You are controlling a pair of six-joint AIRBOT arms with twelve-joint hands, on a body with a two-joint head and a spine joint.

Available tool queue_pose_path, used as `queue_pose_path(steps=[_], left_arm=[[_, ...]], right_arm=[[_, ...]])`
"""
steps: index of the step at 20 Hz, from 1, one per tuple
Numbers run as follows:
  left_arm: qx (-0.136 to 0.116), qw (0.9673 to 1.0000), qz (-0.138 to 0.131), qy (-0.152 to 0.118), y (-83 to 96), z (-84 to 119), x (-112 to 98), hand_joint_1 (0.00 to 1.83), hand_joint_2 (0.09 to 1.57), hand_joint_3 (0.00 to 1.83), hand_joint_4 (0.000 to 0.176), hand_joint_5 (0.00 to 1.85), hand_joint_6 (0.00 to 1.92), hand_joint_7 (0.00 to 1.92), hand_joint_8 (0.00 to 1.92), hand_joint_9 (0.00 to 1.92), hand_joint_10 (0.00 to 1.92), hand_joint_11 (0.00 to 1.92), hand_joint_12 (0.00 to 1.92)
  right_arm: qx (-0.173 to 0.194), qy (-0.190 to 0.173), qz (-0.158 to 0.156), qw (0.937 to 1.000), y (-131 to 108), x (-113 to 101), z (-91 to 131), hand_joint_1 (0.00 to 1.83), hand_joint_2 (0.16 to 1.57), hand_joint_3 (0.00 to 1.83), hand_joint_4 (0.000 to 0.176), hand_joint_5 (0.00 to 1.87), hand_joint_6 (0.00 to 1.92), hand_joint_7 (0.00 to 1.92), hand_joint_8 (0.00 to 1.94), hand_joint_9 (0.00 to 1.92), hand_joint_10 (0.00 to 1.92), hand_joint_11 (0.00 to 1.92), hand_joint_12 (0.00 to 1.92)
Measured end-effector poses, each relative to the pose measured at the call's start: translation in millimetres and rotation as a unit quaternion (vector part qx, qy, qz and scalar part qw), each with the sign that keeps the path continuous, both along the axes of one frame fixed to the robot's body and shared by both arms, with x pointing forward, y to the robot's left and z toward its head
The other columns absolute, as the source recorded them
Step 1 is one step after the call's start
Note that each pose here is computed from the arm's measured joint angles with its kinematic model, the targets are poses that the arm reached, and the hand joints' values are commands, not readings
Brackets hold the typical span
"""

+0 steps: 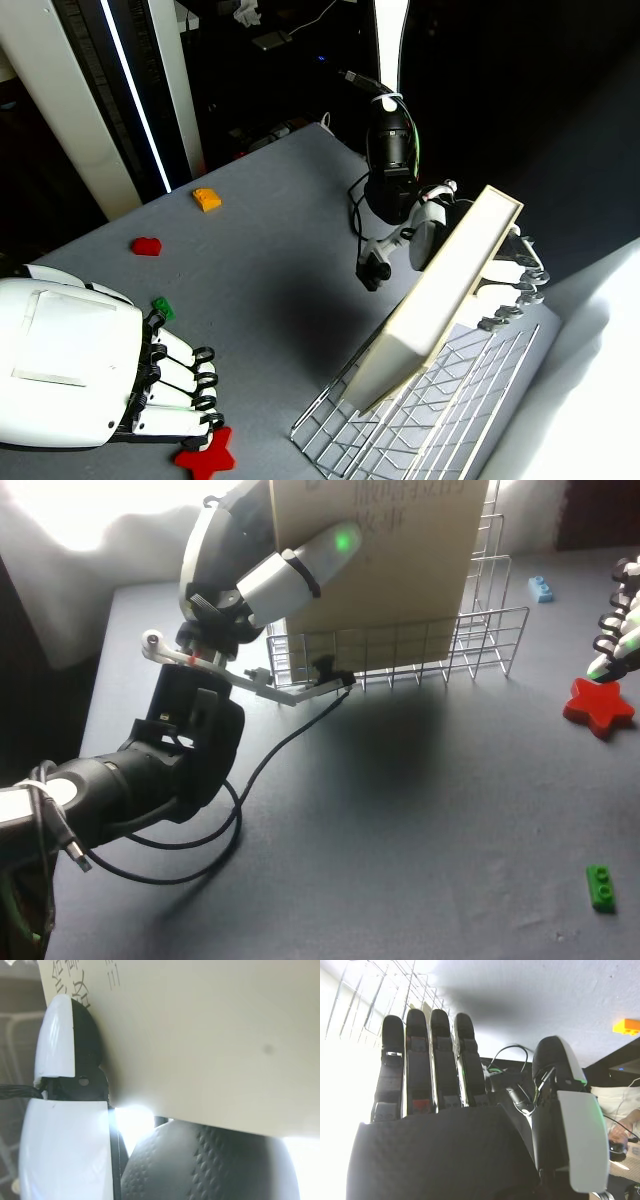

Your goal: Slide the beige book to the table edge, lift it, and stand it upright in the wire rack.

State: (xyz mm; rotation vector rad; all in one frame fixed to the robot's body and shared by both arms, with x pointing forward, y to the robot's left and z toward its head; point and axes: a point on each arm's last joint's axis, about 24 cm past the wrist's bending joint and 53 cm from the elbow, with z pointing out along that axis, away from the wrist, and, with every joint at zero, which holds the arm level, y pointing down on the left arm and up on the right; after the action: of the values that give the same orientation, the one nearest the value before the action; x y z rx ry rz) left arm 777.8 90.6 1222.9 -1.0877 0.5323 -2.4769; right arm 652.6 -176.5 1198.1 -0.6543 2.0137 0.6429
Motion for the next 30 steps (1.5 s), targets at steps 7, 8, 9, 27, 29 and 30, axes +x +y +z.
queue_pose_path(steps=[7,8,9,27,29,30], left_arm=[[-0.008,0.9999,-0.003,0.006,-6.7,-4.0,-0.9,1.47,1.23,0.00,0.000,0.73,1.28,0.54,1.37,0.61,1.49,0.73,1.61],[-0.008,0.9999,-0.003,0.006,-6.4,-4.6,-1.1,1.47,1.23,0.00,0.000,0.73,1.28,0.53,1.38,0.61,1.50,0.74,1.61],[-0.007,1.0000,-0.003,0.006,-6.3,-5.9,-1.6,1.47,1.22,0.00,0.000,0.73,1.27,0.56,1.35,0.64,1.45,0.76,1.58],[-0.019,0.9997,0.005,0.017,-0.6,-15.8,-4.1,1.00,1.14,0.00,0.000,0.67,0.60,0.76,0.09,0.65,0.29,0.35,1.14],[-0.021,0.9996,0.004,0.018,1.1,-15.6,-4.3,0.83,1.11,0.00,0.000,0.74,0.13,0.76,0.02,0.69,0.14,0.34,1.04],[-0.022,0.9996,0.004,0.017,1.5,-15.1,-4.7,0.77,1.11,0.00,0.000,0.75,0.06,0.75,0.00,0.69,0.08,0.32,1.01]], right_arm=[[-0.001,0.000,0.007,1.0000,5.5,-2.4,-0.2,0.18,1.18,0.00,0.000,0.40,0.00,0.40,0.00,0.39,0.00,0.00,0.96],[-0.001,0.000,0.009,1.0000,7.0,-3.3,-0.3,0.17,1.19,0.00,0.000,0.38,0.00,0.37,0.00,0.37,0.00,0.00,0.93],[-0.001,0.000,0.010,1.0000,7.1,-3.6,-0.4,0.18,1.19,0.00,0.000,0.38,0.00,0.38,0.00,0.38,0.00,0.00,0.95],[-0.002,0.002,0.013,0.9999,8.9,-5.6,-1.3,0.17,1.19,0.00,0.000,0.41,0.00,0.41,0.00,0.39,0.00,0.00,0.98],[-0.002,0.003,0.016,0.9999,10.9,-7.9,-1.7,0.17,1.18,0.00,0.000,0.40,0.00,0.40,0.00,0.38,0.00,0.00,0.97],[-0.002,0.005,0.018,0.9998,11.3,-8.6,-2.1,0.18,1.18,0.00,0.000,0.39,0.00,0.39,0.00,0.38,0.00,0.00,0.96]])
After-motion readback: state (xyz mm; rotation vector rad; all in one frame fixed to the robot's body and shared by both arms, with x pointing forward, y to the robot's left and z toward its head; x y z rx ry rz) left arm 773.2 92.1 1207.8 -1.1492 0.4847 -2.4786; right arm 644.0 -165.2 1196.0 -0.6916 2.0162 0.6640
